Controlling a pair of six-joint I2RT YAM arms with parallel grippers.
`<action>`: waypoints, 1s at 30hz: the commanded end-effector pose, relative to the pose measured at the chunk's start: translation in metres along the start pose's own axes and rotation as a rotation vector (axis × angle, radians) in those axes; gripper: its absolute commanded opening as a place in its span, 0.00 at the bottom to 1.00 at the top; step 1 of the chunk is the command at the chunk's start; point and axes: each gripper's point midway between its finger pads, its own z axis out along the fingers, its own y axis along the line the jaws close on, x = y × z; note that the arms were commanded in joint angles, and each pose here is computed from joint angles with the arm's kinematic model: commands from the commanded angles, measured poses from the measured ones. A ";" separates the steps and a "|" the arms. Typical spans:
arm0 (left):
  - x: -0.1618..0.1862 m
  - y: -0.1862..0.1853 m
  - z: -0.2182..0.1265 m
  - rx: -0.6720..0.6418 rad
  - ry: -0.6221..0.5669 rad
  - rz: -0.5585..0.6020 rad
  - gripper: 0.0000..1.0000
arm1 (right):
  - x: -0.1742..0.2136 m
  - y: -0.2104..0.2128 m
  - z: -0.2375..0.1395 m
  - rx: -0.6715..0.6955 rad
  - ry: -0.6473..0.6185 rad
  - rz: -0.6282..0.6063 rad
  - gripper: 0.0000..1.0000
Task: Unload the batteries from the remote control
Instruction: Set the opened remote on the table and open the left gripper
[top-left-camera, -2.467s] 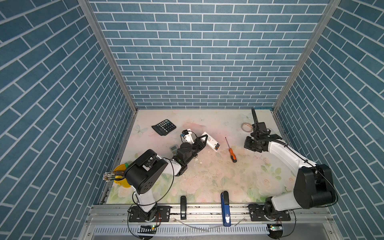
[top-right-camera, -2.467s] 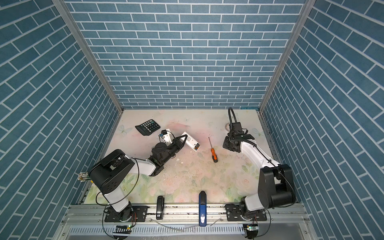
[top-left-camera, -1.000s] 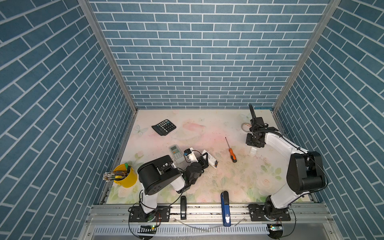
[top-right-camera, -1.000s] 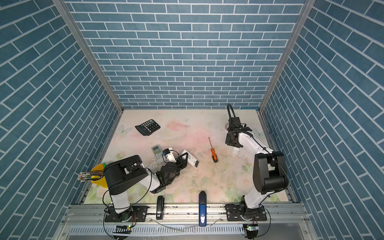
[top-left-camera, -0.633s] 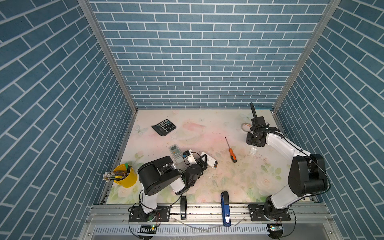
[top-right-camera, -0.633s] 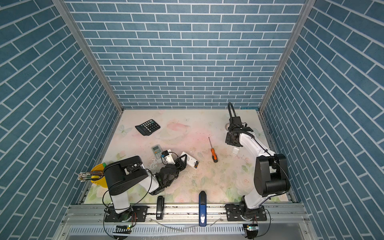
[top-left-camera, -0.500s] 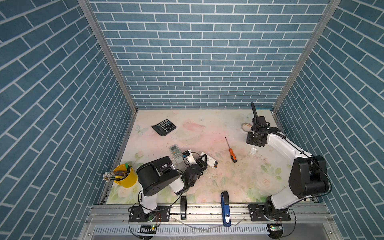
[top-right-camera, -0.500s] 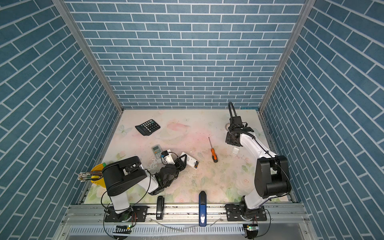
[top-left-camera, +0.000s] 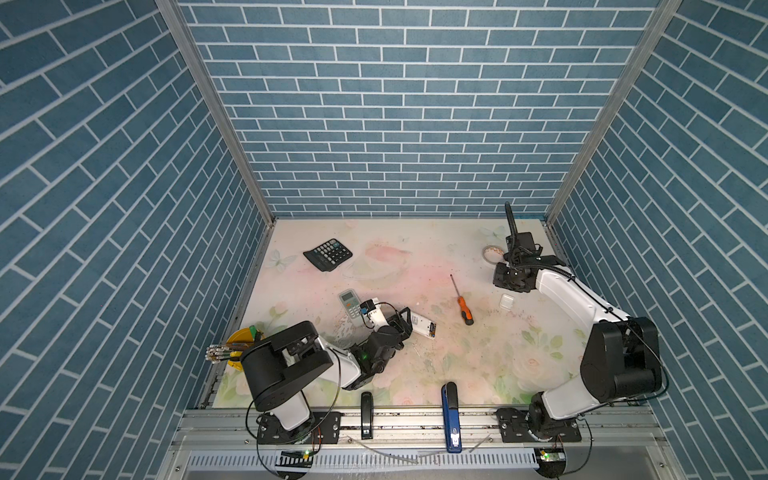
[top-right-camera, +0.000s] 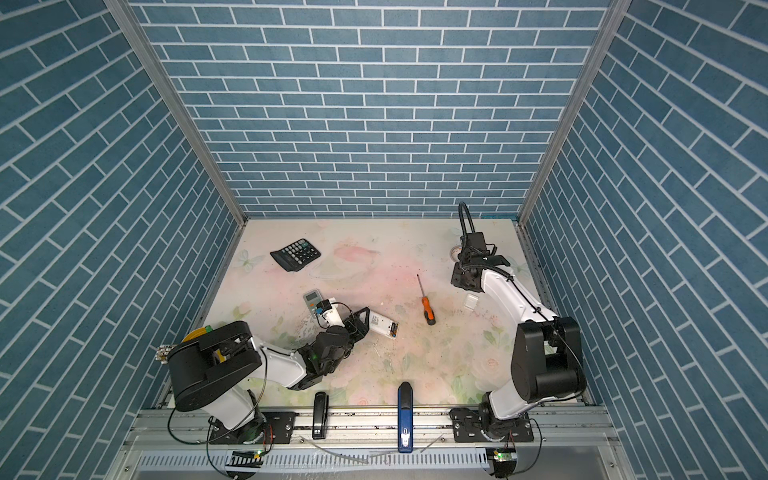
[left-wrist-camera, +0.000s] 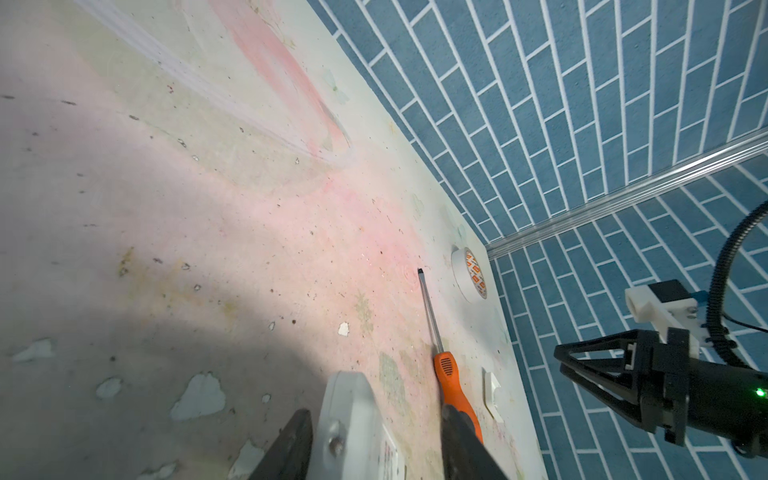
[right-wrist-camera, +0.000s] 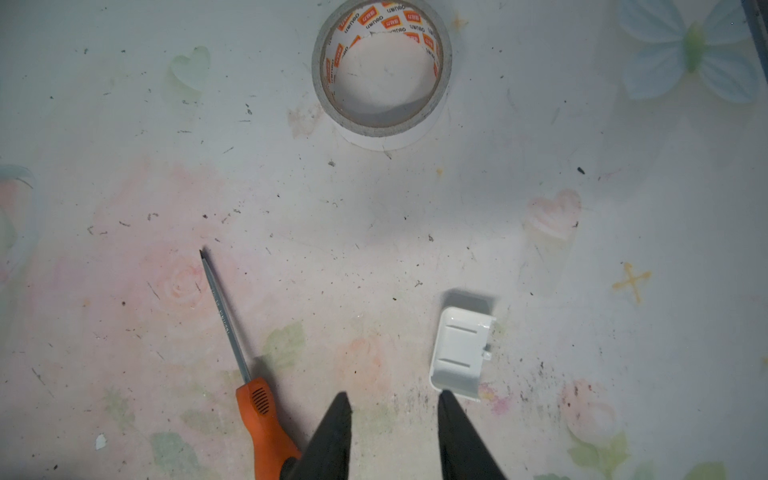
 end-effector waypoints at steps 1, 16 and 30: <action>0.002 0.012 -0.003 -0.070 0.023 0.071 0.52 | 0.007 0.001 -0.004 -0.011 -0.002 0.027 0.37; 0.008 0.012 -0.003 -0.113 0.109 0.128 0.53 | 0.011 0.016 -0.010 -0.066 0.015 -0.006 0.36; -0.004 -0.036 0.051 -0.068 0.635 0.460 0.22 | 0.080 0.047 -0.057 -0.100 0.103 -0.200 0.23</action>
